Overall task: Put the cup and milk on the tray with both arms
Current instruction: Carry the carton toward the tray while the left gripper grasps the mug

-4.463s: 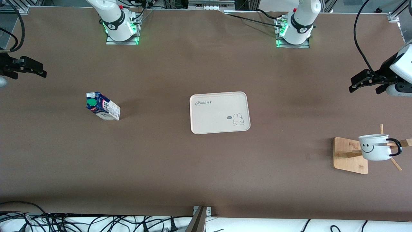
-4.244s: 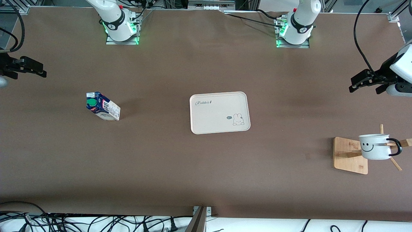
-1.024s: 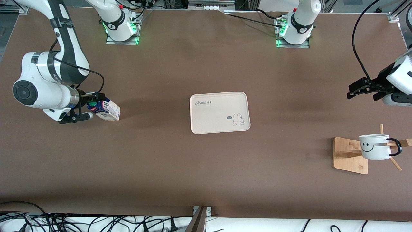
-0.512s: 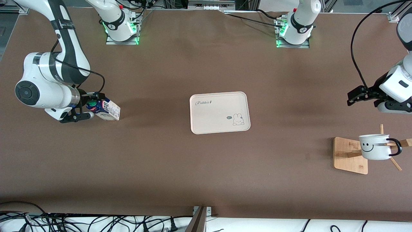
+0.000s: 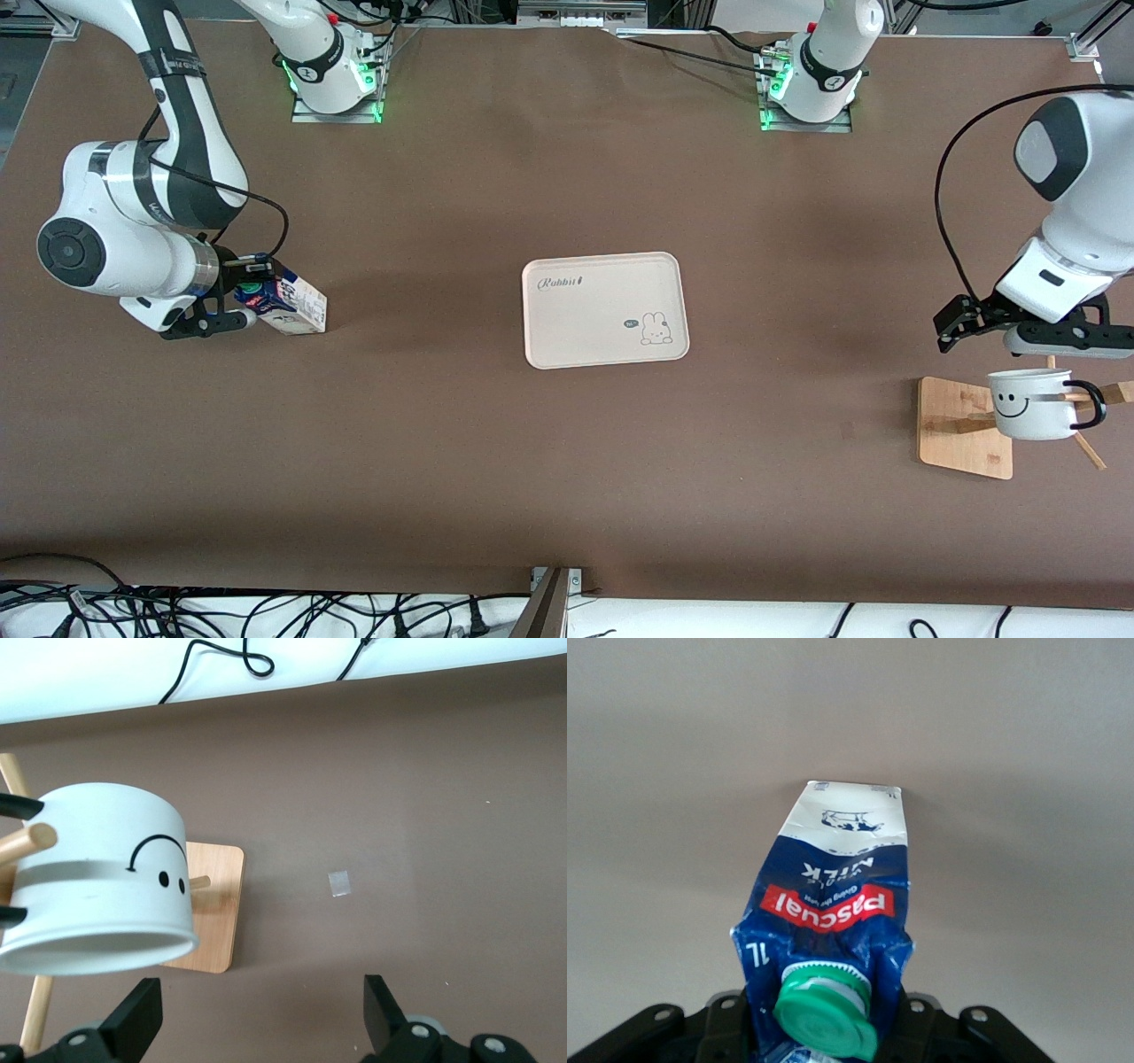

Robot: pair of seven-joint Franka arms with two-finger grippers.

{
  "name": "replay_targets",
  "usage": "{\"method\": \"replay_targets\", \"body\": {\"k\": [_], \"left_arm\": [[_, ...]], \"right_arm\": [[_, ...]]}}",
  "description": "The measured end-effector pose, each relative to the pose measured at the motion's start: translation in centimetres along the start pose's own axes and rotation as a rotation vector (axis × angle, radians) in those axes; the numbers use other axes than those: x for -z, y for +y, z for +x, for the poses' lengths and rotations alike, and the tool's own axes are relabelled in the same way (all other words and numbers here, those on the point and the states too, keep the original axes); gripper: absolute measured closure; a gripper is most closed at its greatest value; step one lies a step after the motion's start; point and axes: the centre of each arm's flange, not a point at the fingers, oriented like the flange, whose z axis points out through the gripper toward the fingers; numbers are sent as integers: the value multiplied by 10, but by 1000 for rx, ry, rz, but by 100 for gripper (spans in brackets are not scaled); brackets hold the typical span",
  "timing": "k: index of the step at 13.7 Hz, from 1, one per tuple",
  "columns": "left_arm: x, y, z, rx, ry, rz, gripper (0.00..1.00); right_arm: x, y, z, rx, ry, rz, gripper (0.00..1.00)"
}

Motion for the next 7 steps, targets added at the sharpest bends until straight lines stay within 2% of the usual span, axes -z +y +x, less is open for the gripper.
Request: {"method": "replay_targets", "body": {"k": [4, 7], "left_arm": [[-23, -6, 5, -47, 52, 51, 0], [-36, -6, 7, -49, 77, 49, 0]], "right_arm": [[58, -39, 7, 34, 101, -6, 49], [112, -109, 8, 31, 186, -1, 49]]}}
